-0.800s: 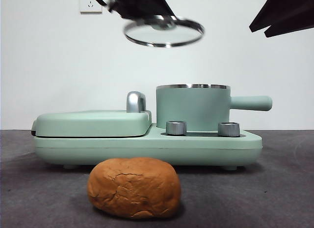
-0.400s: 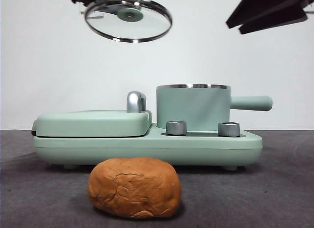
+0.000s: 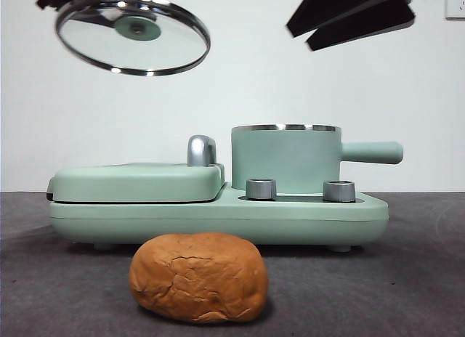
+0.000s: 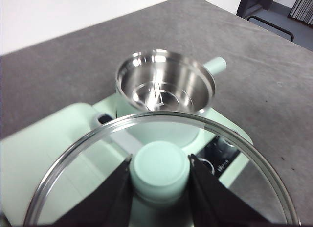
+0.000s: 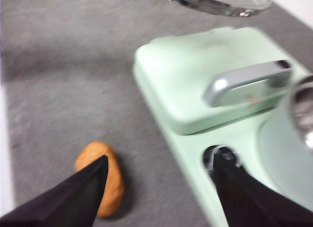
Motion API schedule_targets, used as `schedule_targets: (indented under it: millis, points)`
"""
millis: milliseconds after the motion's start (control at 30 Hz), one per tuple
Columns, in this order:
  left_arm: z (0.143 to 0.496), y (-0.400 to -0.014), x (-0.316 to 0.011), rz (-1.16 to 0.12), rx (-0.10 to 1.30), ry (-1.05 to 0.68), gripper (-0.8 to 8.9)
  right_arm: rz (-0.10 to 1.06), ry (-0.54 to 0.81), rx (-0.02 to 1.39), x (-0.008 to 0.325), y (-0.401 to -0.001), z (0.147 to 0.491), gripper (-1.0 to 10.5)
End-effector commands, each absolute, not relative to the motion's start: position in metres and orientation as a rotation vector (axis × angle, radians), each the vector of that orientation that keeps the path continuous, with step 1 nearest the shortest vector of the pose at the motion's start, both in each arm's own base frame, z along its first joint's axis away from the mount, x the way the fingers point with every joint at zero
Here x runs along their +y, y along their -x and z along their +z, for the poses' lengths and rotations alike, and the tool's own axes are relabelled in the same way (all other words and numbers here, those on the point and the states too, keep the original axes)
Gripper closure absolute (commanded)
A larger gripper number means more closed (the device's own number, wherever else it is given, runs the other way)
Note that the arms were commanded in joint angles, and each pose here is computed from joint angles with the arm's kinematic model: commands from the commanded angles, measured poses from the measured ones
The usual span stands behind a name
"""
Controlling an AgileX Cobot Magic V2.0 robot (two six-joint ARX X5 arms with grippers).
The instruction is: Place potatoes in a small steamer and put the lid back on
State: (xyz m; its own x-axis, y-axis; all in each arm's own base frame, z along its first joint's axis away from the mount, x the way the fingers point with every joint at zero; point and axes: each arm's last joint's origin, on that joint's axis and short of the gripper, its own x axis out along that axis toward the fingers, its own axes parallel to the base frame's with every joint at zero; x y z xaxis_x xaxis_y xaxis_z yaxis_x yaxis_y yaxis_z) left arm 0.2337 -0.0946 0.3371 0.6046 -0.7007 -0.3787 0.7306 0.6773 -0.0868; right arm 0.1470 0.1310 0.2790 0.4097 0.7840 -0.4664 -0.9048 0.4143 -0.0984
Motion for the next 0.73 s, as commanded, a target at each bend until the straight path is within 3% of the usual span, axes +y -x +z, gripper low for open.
schedule_targets:
  millis: [33, 200, 733]
  points:
    - [0.344, -0.227, -0.09, -0.816, 0.343, -0.03, 8.04, 1.121, 0.359, 0.436, 0.145, -0.145, 0.275, 6.1]
    - [0.346, -0.222, -0.088, -0.809, 0.339, -0.008, 8.04, 1.204, 0.406, 0.536, 0.172, -0.14, 0.255, 6.1]
    - [0.348, -0.222, -0.088, -0.809, 0.318, -0.002, 8.04, 1.218, 0.528, 0.687, 0.223, -0.152, 0.193, 5.6]
